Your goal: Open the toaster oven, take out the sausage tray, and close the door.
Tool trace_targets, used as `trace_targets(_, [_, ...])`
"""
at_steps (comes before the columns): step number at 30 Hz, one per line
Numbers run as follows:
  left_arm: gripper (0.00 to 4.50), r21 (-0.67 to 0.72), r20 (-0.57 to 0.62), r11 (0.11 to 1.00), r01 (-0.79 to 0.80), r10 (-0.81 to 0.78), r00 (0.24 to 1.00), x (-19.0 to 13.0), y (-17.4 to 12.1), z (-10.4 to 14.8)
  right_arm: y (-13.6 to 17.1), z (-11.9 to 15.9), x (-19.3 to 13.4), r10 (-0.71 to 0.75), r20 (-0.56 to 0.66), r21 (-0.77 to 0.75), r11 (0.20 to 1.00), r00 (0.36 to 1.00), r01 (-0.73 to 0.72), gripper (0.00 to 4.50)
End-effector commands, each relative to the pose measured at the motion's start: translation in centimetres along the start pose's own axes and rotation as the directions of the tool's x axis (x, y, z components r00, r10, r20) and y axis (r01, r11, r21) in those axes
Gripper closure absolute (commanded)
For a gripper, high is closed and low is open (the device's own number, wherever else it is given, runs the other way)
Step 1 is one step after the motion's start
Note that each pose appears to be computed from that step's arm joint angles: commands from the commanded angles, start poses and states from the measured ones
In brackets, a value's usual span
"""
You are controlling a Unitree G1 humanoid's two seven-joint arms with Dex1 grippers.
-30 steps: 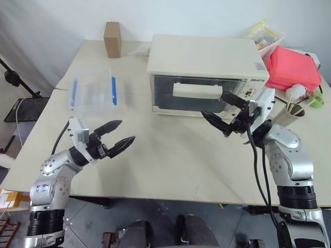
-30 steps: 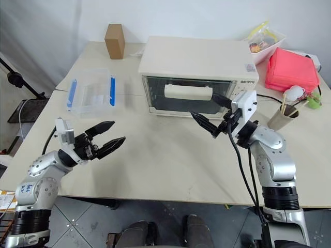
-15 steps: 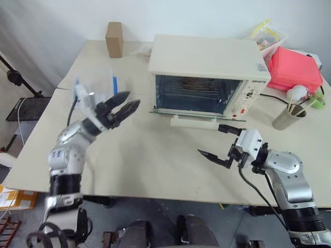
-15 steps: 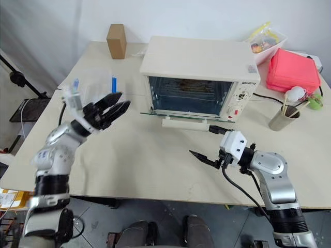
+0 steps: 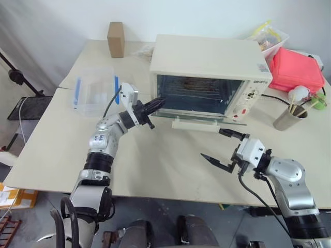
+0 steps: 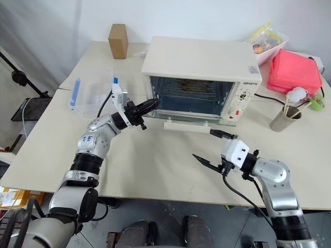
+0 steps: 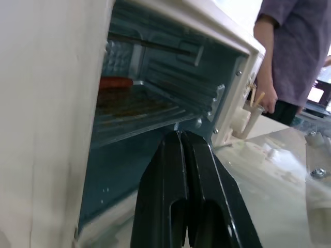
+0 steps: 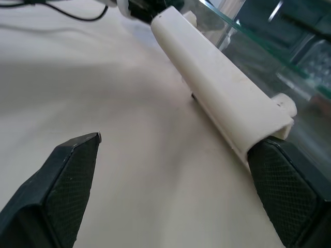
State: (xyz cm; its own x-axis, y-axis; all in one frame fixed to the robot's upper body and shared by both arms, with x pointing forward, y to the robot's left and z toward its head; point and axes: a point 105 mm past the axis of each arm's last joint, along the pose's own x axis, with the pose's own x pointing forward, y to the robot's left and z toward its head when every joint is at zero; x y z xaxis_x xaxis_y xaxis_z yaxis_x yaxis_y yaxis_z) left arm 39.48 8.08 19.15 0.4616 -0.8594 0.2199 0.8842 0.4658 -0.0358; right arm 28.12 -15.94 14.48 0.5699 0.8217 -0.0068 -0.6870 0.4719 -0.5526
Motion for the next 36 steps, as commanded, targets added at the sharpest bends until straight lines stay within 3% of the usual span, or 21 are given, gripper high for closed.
trace_targets(1, [4.47, 0.062, -0.067, 0.993, 0.1, -0.096, 0.993, -0.4, -0.8, -0.5, 0.3, 0.1, -4.7, -0.158, -0.083, -0.029, 0.987, 0.984, 0.156, 0.0])
trace_targets(4, [4.47, 0.051, -0.129, 0.98, 0.193, -0.185, 0.974, -1.1, -1.9, -1.8, 1.5, -0.9, -8.1, -0.239, -0.189, -0.013, 0.97, 0.952, 0.241, 0.0])
trace_targets(9, [4.47, 0.062, -0.211, 0.96, 0.271, -0.253, 0.944, -1.6, -3.4, -3.7, -0.3, -0.4, -10.8, -0.42, -0.252, -0.079, 0.907, 0.872, 0.414, 0.0])
trace_targets(14, [4.47, 0.102, -0.25, 0.97, 0.221, -0.19, 0.949, -2.4, -3.3, -5.0, -2.6, 1.5, -9.0, -0.444, -0.229, -0.069, 0.895, 0.866, 0.44, 0.0])
trace_targets(18, [4.47, 0.098, -0.2, 0.984, 0.146, -0.125, 0.972, -3.3, -3.0, -4.6, -3.5, 3.1, -3.9, -0.359, -0.158, 0.002, 0.931, 0.92, 0.364, 0.0])
trace_targets(22, [3.63, 0.135, -0.15, 0.988, 0.08, -0.06, 0.987, -4.5, -2.7, -3.6, -5.7, 3.8, 1.4, -0.364, -0.107, -0.128, 0.928, 0.925, 0.35, 0.0])
trace_targets(29, [1.55, 0.119, -0.073, 0.991, -0.056, 0.065, 0.995, -7.4, -2.6, -1.8, -8.3, 2.7, 9.9, -0.386, -0.122, -0.431, 0.851, 0.914, 0.301, 0.0])
trace_targets(30, [1.52, 0.115, -0.069, 0.991, -0.069, 0.077, 0.995, -7.9, -2.8, -1.8, -8.8, 2.1, 11.4, -0.393, -0.153, -0.497, 0.824, 0.907, 0.273, 0.0])
trace_targets(32, [0.97, 0.131, -0.05, 0.989, -0.069, 0.076, 0.996, -8.3, -3.4, -1.4, -9.9, -0.1, 13.0, -0.414, -0.27, -0.496, 0.834, 0.869, 0.242, 0.0])
trace_targets(33, [0.72, 0.132, -0.033, 0.989, -0.066, 0.071, 0.997, -8.3, -3.7, -1.2, -10.7, 0.3, 13.7, -0.447, -0.248, -0.531, 0.805, 0.859, 0.266, 0.0])
trace_targets(36, [0.72, 0.129, -0.013, 0.989, -0.066, 0.068, 0.998, -8.4, -4.3, -0.9, -11.8, 1.0, 15.0, -0.483, -0.19, -0.592, 0.751, 0.855, 0.292, 0.0])
